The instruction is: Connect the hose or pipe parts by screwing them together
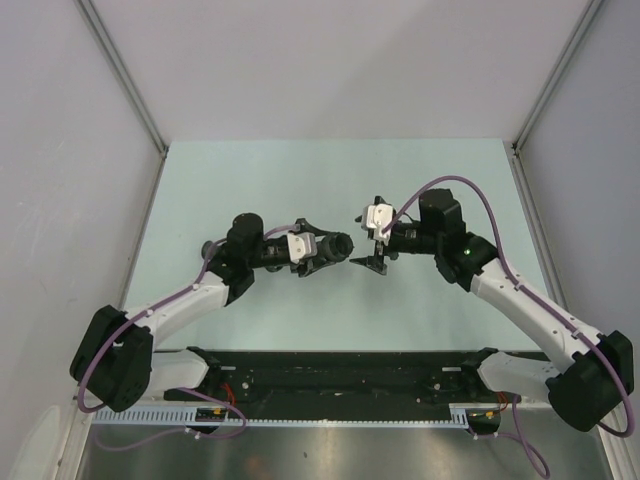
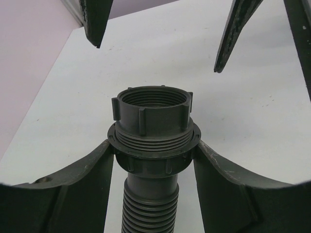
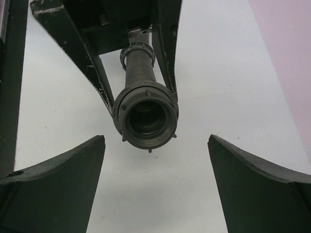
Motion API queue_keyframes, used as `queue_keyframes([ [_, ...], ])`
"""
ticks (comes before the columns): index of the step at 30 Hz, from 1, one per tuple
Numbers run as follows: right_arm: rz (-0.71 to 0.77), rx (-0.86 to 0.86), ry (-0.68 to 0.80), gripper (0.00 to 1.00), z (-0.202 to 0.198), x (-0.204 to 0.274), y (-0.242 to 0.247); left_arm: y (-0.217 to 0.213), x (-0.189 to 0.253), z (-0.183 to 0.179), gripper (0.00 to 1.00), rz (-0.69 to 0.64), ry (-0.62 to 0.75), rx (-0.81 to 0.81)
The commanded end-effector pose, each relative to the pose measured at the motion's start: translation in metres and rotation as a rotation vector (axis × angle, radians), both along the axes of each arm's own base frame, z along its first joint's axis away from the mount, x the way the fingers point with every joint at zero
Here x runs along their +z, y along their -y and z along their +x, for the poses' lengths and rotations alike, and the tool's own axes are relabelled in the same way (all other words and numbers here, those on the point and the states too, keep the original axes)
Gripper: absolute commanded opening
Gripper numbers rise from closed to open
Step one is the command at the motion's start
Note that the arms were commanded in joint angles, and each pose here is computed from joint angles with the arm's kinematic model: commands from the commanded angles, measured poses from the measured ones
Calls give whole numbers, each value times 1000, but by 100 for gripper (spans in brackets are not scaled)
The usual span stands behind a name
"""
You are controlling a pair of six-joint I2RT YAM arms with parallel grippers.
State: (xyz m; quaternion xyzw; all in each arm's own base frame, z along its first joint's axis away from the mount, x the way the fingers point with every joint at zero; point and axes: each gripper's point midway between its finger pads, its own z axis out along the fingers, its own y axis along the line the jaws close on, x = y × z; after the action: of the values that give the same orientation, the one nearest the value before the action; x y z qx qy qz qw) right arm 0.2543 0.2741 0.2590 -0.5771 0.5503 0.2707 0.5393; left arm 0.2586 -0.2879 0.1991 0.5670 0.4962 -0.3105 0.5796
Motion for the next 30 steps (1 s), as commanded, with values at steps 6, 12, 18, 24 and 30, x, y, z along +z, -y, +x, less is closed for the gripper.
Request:
queue_keyframes([
  [6,-3,243,213,91,-14,10,-14,4,16,-13,0,-37,17,-91],
  [12,-43,246,215,90,-9,1,-23,5,15,-13,0,-34,11,-93],
  [18,-102,251,208,87,-4,-11,-32,6,13,-14,0,-33,-2,-103],
  [24,-100,264,162,58,-8,-19,-40,4,14,-3,0,-23,15,-44],
  [30,60,-2,-188,20,11,-16,-65,3,13,15,0,6,70,73],
])
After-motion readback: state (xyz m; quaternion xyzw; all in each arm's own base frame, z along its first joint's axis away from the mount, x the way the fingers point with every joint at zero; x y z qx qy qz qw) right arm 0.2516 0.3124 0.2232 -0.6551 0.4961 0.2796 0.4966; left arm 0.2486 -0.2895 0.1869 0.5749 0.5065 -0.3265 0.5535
